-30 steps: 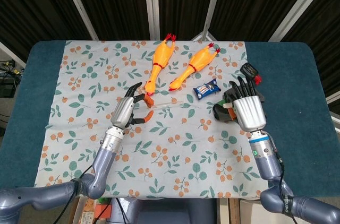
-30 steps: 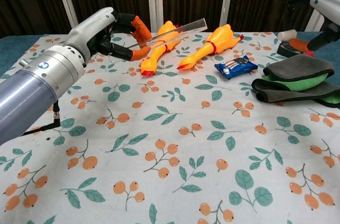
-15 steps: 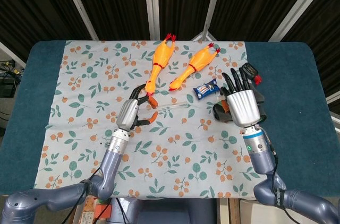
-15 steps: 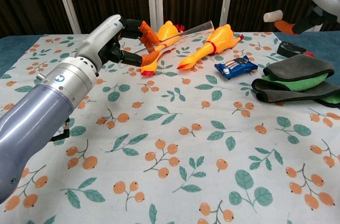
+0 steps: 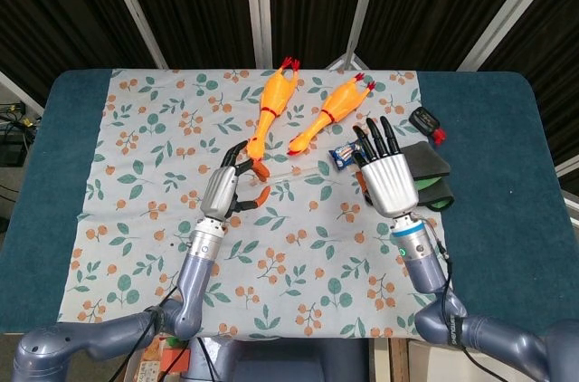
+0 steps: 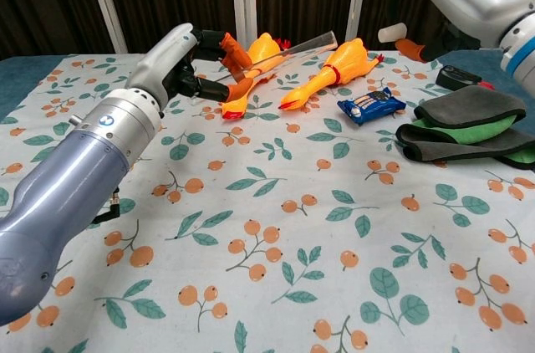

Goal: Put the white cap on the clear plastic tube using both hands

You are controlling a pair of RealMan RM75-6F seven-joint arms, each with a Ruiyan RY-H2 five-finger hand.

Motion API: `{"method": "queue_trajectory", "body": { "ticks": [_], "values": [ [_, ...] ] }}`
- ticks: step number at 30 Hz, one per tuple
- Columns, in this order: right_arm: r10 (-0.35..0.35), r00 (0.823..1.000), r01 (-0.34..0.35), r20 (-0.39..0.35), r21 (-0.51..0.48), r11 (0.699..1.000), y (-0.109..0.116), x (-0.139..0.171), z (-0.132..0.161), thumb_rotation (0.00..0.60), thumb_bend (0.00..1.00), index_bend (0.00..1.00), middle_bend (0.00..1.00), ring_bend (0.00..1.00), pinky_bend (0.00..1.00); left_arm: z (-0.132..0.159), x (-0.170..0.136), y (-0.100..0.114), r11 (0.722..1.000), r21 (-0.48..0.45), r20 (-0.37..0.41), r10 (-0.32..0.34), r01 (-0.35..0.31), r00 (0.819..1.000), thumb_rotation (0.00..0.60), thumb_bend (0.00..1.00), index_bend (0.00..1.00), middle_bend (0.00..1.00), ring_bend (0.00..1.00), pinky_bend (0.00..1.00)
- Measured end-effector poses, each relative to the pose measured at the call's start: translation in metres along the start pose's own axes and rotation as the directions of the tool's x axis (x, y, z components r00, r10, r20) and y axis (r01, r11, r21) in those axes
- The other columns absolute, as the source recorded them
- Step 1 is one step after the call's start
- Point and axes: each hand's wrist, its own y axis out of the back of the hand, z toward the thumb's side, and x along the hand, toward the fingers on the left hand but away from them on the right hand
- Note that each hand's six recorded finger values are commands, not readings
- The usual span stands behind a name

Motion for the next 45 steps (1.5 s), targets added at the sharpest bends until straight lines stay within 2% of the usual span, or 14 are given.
{"method": "queue_trajectory", "body": {
  "ticks": [14,30,45],
  "values": [
    [-0.030,0.998,0.029,0.052,0.019,0.999,-0.012,-0.020,0.007,0.600,0.40,0.65,0.20,0.07,0.01,-0.009,0.002,0.005,1.000,0.009,-0.079,0.025,-0.024,0.997,0.600,0.60,0.69,0.53,0.06,0.00],
    [-0.030,0.999,0.030,0.043,0.010,1.000,-0.015,-0.016,0.016,0.600,0.40,0.65,0.20,0.07,0.01,0.003,-0.004,-0.011,0.999,-0.041,-0.120,0.019,-0.024,0.993,0.600,0.60,0.69,0.53,0.06,0.00],
    [-0.029,0.999,0.029,0.034,-0.002,1.000,-0.013,-0.011,0.023,0.600,0.40,0.65,0.20,0.07,0.01,0.012,-0.001,-0.010,0.996,-0.075,-0.148,0.033,-0.044,0.988,0.600,0.60,0.69,0.53,0.06,0.00]
  ]
}}
